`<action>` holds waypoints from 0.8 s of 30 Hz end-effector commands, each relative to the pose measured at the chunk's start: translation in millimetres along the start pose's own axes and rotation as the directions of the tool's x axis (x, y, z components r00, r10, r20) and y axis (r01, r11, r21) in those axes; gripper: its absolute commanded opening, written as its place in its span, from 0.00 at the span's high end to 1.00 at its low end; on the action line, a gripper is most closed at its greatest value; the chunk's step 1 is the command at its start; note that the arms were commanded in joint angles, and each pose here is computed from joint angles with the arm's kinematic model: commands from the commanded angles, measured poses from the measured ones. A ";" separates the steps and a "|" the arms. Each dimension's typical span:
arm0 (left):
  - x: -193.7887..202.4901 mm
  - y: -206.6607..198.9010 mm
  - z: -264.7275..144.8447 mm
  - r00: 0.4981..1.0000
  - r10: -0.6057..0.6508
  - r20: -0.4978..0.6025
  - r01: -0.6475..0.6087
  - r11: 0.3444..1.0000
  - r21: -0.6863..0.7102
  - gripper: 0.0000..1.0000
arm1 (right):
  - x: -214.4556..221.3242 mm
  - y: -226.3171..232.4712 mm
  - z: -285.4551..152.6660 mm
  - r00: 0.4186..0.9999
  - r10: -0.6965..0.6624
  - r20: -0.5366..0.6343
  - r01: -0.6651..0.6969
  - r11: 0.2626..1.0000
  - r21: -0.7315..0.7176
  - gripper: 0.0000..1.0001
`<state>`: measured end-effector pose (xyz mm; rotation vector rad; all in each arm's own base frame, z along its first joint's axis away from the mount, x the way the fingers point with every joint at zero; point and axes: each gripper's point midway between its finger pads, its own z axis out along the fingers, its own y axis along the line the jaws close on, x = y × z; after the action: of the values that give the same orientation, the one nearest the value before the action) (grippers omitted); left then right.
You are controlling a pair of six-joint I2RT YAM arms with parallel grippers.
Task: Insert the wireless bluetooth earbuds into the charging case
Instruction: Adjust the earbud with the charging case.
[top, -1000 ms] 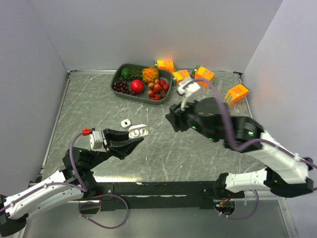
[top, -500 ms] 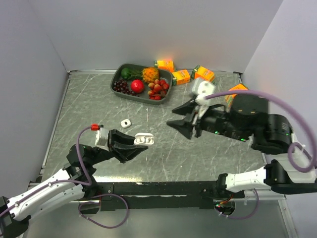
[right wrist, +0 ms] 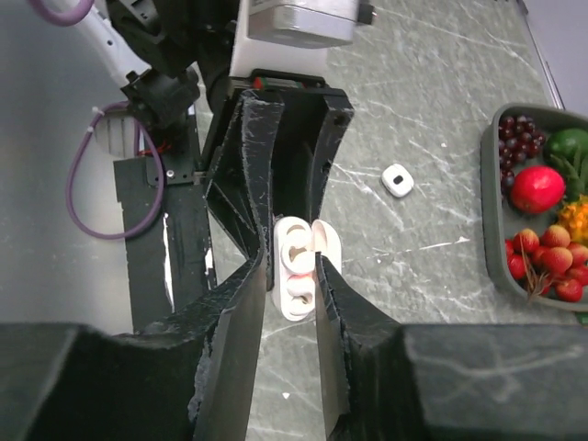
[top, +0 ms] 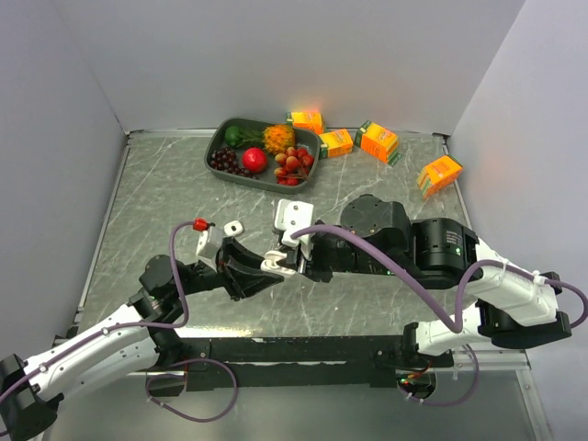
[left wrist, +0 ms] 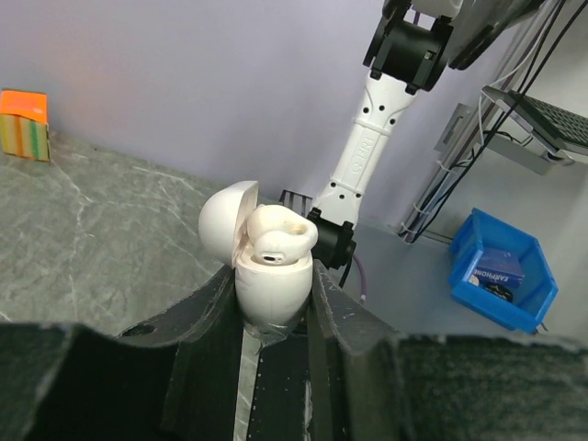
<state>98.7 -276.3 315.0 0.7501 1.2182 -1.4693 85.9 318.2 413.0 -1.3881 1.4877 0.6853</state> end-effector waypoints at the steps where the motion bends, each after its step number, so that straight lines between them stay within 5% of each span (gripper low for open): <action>1: -26.3 -19.1 2.0 0.999 0.010 0.049 -0.013 0.998 0.066 0.99 | -7.3 5.3 -0.7 0.998 -0.052 0.025 0.053 0.998 -0.024 0.68; 24: -25.7 -31.7 1.1 1.000 -0.006 0.016 0.004 0.992 0.127 0.99 | 11.2 30.6 22.0 0.994 -0.108 -0.019 0.104 0.985 -0.141 0.66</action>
<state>84.5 -274.7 322.2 0.7987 1.2010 -1.5359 69.7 331.0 386.4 -1.5360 1.4533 0.7029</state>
